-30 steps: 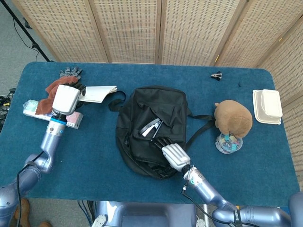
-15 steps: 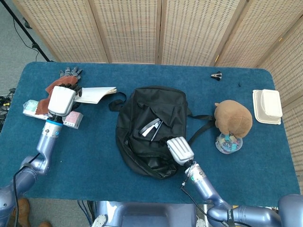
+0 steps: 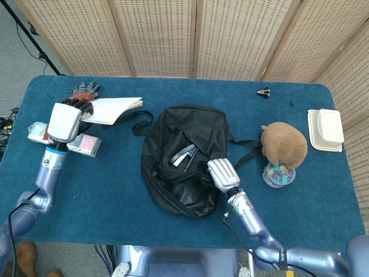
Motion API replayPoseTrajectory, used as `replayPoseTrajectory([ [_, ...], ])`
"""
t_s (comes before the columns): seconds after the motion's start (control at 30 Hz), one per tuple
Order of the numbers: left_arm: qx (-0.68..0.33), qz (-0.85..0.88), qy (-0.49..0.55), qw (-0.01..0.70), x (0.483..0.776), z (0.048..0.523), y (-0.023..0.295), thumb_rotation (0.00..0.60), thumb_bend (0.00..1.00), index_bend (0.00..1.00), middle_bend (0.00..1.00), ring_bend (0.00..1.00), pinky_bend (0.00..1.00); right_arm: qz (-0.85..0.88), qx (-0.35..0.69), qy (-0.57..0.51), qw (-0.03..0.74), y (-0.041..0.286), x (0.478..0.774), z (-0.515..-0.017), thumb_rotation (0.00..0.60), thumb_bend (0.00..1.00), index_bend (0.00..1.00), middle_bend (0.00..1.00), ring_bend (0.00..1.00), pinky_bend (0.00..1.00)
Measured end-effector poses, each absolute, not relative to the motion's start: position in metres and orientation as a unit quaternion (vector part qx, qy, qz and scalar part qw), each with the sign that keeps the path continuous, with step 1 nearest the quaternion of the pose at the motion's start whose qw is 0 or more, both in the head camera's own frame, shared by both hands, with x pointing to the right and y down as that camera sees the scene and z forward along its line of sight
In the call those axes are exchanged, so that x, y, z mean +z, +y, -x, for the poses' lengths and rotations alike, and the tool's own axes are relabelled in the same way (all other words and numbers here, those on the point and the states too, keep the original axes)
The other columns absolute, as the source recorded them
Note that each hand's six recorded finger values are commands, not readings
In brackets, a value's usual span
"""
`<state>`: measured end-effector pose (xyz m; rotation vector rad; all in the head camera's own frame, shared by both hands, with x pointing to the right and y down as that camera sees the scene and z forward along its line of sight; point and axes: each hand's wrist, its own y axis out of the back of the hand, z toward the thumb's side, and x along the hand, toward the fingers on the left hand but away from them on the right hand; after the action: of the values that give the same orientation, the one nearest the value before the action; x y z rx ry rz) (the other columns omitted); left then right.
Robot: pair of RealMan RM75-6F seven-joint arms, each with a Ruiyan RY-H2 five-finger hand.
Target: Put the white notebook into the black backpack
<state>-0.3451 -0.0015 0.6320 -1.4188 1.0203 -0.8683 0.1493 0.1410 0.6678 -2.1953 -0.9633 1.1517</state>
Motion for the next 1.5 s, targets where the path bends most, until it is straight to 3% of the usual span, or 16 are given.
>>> replayPoseTrajectory([
  [0.47,-0.29,0.649,0.444,0.546,0.607,0.33,0.02,0.6,0.43,0.79,0.65,0.61,0.69,0.784,0.439,-0.388,0.205,0.103,0.663,-0.162,0.6,0.7,0.61,0.62,0.62,0.62],
  [0.73,-0.215,0.714,0.444,0.497,0.579,0.31,0.051,0.6,0.43,0.79,0.65,0.61,0.69,0.767,0.459,-0.394,0.215,0.079,0.67,-0.167,0.6,0.7,0.61,0.62,0.62,0.62],
  [1.07,-0.152,0.792,0.43,0.407,0.545,0.286,0.092,0.6,0.44,0.79,0.65,0.61,0.69,0.762,0.466,-0.388,0.227,0.072,0.672,-0.162,0.6,0.7,0.61,0.62,0.62,0.62],
  [1.5,-0.134,0.808,0.419,0.391,0.521,0.298,0.111,0.6,0.44,0.79,0.65,0.61,0.69,0.744,0.488,-0.392,0.234,0.065,0.682,-0.175,0.6,0.7,0.61,0.62,0.62,0.62],
])
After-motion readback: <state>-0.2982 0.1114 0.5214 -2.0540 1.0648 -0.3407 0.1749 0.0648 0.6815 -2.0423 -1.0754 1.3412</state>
